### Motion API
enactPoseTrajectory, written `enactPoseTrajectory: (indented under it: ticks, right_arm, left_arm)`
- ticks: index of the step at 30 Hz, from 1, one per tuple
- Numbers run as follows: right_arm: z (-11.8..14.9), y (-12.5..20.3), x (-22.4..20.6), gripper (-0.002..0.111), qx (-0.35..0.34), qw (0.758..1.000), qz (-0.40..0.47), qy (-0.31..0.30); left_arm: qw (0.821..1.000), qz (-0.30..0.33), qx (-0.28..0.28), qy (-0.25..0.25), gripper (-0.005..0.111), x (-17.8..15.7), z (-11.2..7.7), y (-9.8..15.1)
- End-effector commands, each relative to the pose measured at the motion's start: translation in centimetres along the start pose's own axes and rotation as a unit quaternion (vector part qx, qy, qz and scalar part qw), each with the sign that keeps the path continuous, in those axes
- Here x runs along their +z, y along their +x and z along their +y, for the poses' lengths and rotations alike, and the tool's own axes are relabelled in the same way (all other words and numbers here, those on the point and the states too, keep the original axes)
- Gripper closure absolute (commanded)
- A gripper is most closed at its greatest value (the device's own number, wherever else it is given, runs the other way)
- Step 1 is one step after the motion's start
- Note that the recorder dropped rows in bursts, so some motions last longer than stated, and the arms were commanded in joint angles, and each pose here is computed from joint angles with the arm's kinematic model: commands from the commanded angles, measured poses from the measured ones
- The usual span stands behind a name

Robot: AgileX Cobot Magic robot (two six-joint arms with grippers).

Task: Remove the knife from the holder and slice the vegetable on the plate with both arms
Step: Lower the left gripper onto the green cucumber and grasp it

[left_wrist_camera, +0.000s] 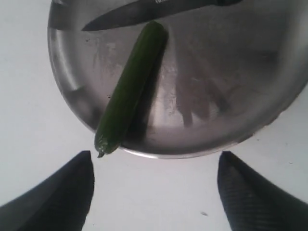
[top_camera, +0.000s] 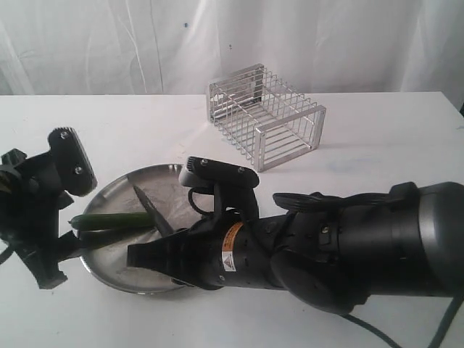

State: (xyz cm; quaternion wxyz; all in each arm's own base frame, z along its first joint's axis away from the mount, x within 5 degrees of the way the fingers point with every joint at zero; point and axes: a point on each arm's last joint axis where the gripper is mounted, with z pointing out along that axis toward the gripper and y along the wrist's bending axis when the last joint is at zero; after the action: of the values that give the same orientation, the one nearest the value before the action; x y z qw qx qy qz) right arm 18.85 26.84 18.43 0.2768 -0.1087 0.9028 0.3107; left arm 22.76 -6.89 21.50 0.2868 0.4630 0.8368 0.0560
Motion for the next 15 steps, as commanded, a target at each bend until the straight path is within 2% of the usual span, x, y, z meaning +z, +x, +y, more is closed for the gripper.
enactPoseTrajectory:
  ticks: [1,5,10,15]
  right_arm:
    - [0.5,-0.7,-0.6,0.103,-0.006,1.000,-0.017,-0.014]
    - [0.6,-0.8,-0.8,0.103,-0.007,1.000,-0.018,-0.014]
    - [0.5,-0.8,-0.8,0.103,-0.007,1.000,-0.015,-0.011]
    - [0.3,-0.8,-0.8,0.103,-0.003,1.000,-0.010,-0.003]
  left_arm:
    - [0.999,-0.002,0.033,-0.014,0.033,2.9,0.5,-0.3]
    - [0.998,0.006,0.066,-0.014,0.033,5.4,0.7,-0.4]
    - [0.998,0.005,0.065,-0.016,0.035,6.9,2.3,-2.2]
    - [0.997,0.033,0.065,0.007,0.035,8.4,2.6,-2.5]
